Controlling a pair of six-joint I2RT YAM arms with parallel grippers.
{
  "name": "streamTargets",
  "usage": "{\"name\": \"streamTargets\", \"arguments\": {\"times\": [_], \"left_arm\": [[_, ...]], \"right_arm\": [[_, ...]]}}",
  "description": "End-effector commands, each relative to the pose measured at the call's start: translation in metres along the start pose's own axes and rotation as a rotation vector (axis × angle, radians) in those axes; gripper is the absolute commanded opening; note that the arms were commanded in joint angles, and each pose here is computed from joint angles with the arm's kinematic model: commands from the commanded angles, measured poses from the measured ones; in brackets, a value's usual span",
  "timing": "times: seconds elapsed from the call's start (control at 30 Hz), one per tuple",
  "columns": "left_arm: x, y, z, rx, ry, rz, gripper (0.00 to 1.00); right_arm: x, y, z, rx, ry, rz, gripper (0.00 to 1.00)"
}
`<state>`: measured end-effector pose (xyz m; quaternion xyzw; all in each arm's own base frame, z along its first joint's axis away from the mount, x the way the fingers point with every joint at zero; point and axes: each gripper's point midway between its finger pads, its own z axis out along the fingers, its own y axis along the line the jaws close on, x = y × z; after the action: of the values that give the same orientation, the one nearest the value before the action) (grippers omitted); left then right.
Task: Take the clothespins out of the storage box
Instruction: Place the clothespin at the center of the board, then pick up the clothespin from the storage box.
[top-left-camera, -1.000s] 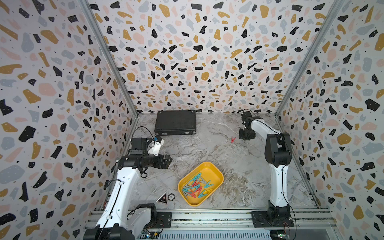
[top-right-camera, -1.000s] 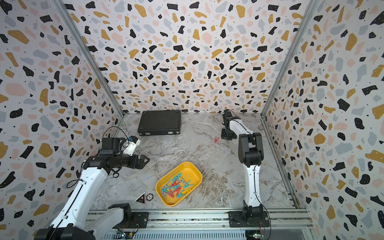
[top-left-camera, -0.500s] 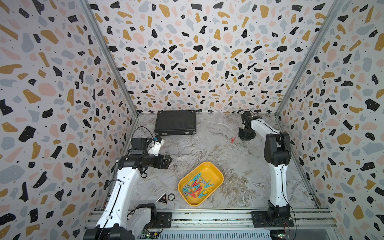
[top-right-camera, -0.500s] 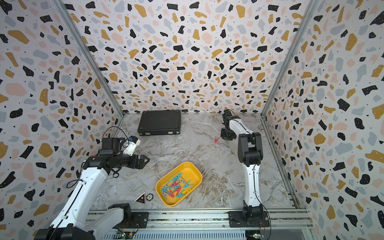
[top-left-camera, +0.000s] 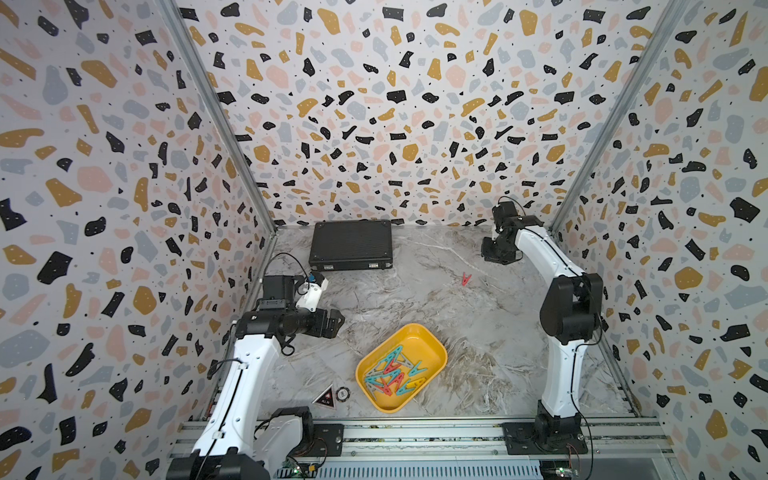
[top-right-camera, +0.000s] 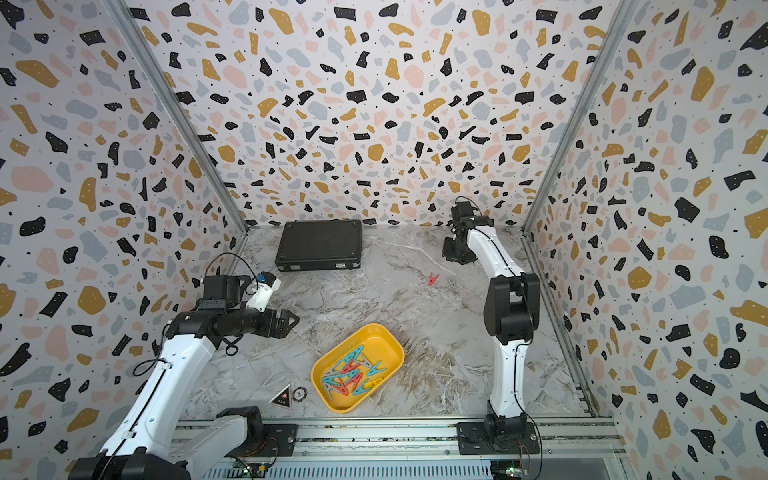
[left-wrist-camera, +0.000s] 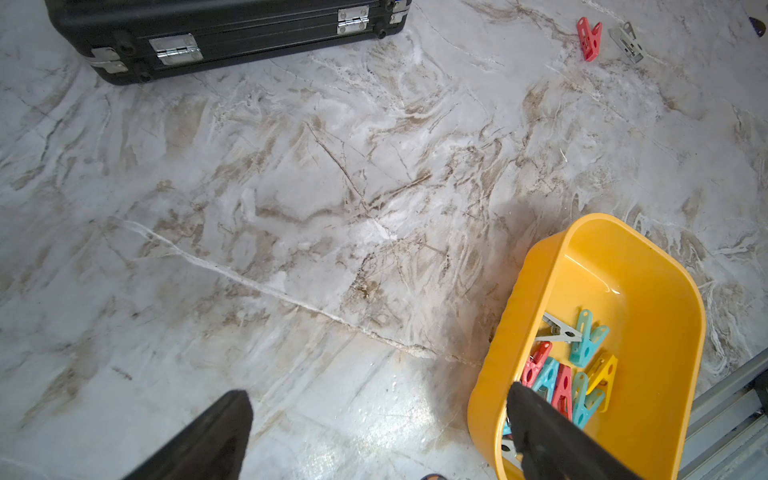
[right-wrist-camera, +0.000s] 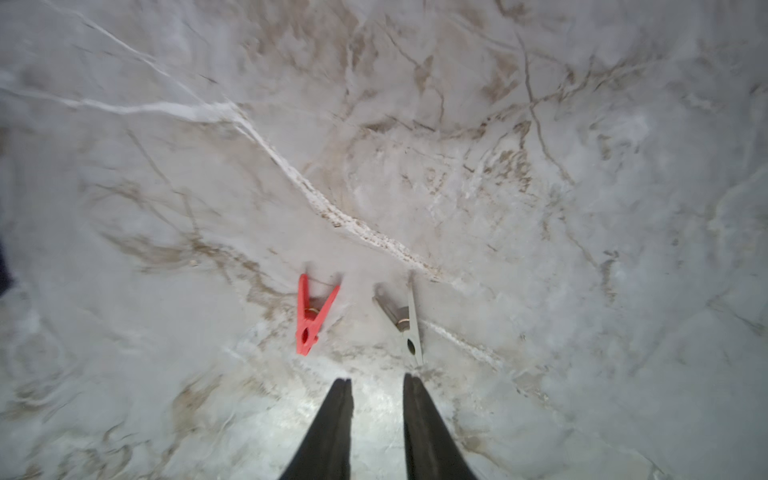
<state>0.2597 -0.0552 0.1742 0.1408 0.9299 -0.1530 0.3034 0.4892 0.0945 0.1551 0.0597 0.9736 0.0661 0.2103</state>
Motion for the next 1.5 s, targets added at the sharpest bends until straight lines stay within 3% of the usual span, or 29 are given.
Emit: {"name": "streamTargets", "arguments": {"times": [0.0,0.2,0.4,0.57,0.73,1.07,1.47], "left_arm": [[0.002,-0.003,0.000,0.010,-0.004,0.019,1.00],[0.002,-0.002,-0.001,0.006,-0.004,0.017,1.00],[0.002,-0.001,0.000,-0.003,-0.002,0.015,1.00],[0.002,0.001,0.000,-0.009,-0.002,0.012,1.00],[0.002,0.002,0.001,-0.011,0.001,0.012,1.00],[0.002,0.005,0.003,-0.027,0.008,0.005,1.00],[0.003,0.004,0.003,-0.021,0.012,0.005,1.00]], "right_arm": [[0.018,0.025,-0.053,-0.103,-0.035,-0.043,0.27],[0.083,0.073,-0.101,-0.242,-0.047,-0.185,0.26],[0.171,0.124,-0.134,-0.397,-0.002,-0.424,0.27],[0.242,0.156,-0.135,-0.529,0.076,-0.600,0.30],[0.295,0.177,-0.123,-0.543,0.136,-0.789,0.31],[0.361,0.202,-0.071,-0.446,0.288,-0.986,0.34],[0.360,0.219,-0.023,-0.353,0.299,-1.036,0.33]]}}
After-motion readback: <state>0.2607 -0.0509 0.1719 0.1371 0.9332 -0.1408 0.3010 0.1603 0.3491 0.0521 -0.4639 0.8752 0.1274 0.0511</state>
